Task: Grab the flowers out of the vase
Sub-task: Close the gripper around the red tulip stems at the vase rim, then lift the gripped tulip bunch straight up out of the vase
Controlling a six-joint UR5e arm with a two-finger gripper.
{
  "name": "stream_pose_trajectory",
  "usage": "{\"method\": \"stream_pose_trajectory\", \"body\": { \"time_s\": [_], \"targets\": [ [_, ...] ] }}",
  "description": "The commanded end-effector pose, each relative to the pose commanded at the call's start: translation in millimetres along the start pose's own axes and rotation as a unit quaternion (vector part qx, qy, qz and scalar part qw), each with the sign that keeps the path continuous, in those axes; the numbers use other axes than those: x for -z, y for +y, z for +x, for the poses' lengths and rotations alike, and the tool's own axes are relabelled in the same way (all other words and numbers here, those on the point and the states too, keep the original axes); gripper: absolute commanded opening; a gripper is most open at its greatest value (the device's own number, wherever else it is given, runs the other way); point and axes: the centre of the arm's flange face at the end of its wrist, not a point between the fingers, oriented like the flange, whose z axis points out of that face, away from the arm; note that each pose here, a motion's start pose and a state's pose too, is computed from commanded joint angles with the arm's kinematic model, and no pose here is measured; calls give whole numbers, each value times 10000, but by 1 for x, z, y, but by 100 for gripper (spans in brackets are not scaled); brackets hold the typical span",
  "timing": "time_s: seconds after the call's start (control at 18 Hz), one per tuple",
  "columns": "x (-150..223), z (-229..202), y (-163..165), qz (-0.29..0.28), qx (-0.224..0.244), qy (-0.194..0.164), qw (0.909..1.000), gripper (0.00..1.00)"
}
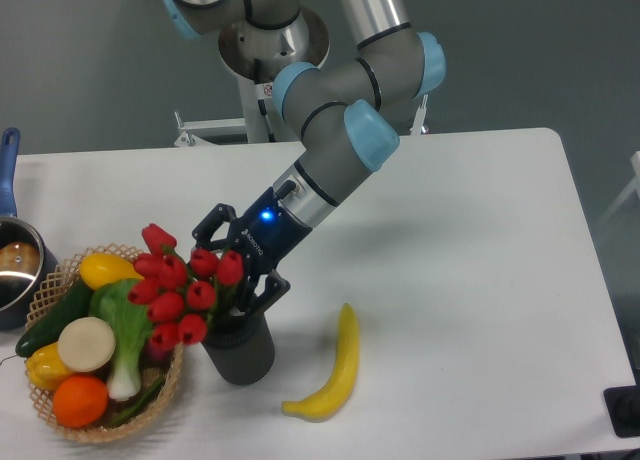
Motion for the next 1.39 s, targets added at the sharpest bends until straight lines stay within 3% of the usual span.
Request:
{"method": "stream_pose_trajectory", "body": {
  "time_s": [0.39, 0.78, 1.39],
  "targets": [
    [5, -5, -9, 19, 94, -58, 9999, 45],
    [14, -11, -23, 91, 137, -142, 9998, 46],
    [60, -2, -61, 585, 797, -323, 9946, 46]
  ]
}}
